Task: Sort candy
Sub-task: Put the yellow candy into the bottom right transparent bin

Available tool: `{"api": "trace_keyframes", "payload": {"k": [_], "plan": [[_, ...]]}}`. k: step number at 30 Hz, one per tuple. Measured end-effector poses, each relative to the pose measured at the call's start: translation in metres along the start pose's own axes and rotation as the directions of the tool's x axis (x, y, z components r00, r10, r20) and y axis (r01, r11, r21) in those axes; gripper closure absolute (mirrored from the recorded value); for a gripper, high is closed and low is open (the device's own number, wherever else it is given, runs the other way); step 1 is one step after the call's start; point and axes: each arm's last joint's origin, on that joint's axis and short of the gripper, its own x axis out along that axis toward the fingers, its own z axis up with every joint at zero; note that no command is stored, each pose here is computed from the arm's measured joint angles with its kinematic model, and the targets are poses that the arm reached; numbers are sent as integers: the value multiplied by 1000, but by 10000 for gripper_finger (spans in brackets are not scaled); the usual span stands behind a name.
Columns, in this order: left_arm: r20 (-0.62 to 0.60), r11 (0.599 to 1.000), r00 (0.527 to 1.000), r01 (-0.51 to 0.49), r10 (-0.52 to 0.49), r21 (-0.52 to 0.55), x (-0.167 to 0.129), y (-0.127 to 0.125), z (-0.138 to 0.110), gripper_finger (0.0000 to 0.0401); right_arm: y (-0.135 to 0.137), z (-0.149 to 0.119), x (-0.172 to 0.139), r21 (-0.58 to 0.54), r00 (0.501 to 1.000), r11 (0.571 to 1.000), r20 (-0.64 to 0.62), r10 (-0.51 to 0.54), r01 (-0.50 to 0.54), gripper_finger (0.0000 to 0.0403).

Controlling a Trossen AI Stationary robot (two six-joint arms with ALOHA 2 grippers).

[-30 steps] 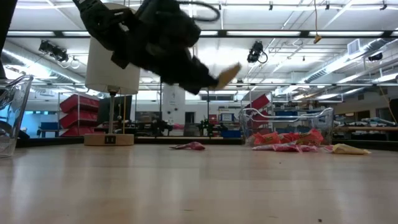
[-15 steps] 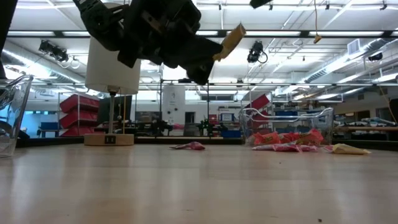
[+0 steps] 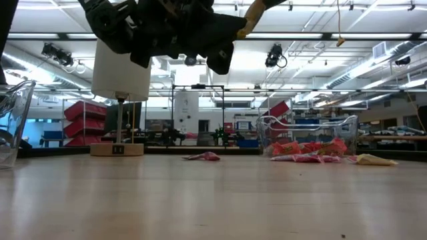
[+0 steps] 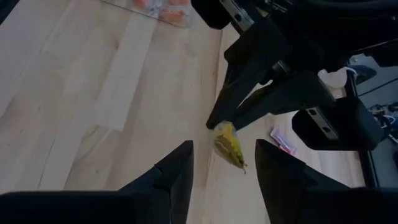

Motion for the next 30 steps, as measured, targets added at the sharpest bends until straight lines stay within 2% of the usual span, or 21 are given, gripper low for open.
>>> {"api": "trace_keyframes", "payload": {"k": [6, 11, 15, 21, 30], "plan": [[7, 1000, 1000, 1, -1, 4, 0, 0, 1, 375, -4, 2, 3, -2, 999, 999, 12, 44, -44, 248], [10, 1000, 1000, 0, -1, 6, 0, 0, 1, 375, -8, 3, 5, -7, 998, 998, 16, 56, -56, 269], [10, 1000, 1000, 1, -1, 6, 0, 0, 1, 375, -9, 3, 5, -18, 998, 998, 15, 63, -62, 307], [8, 1000, 1000, 6, -6, 7, 1, -2, 1, 375, -8, 3, 5, -52, 997, 995, 16, 80, -79, 391], [3, 1000, 1000, 6, -6, 11, 1, -2, 0, 361, -8, 3, 5, -53, 996, 995, 23, 86, -85, 398]]}}
